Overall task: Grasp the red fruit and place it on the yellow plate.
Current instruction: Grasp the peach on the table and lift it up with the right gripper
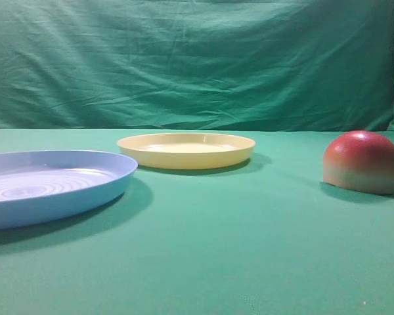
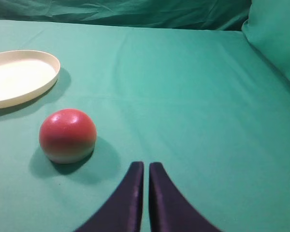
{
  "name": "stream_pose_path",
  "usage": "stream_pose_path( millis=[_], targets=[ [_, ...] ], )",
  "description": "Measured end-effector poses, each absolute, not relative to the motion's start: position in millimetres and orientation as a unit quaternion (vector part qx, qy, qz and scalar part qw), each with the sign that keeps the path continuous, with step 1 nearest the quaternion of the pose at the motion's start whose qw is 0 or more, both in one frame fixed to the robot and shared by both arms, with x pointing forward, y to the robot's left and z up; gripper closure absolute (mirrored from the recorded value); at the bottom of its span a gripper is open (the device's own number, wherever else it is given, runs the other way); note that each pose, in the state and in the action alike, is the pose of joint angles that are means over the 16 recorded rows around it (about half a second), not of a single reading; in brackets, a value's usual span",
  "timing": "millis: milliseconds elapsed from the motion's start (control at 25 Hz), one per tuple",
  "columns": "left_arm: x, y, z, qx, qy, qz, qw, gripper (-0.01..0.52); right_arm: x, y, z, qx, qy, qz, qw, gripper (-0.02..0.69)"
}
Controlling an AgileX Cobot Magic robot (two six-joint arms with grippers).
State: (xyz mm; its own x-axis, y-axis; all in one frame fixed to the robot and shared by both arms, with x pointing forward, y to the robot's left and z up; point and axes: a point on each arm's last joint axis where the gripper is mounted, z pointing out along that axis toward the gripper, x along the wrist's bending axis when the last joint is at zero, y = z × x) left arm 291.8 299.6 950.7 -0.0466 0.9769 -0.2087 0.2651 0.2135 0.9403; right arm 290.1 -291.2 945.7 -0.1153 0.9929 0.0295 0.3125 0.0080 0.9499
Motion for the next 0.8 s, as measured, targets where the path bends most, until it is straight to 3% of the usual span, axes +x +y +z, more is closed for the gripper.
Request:
stream_pose_path(
  millis=[800],
  targets=[
    [291.8, 299.6, 950.7, 0.502, 0.618, 0.376, 0.474, 0.357, 290.2, -291.5, 945.8, 0.542, 0.602, 0.443, 0.385, 0.665]
  ],
)
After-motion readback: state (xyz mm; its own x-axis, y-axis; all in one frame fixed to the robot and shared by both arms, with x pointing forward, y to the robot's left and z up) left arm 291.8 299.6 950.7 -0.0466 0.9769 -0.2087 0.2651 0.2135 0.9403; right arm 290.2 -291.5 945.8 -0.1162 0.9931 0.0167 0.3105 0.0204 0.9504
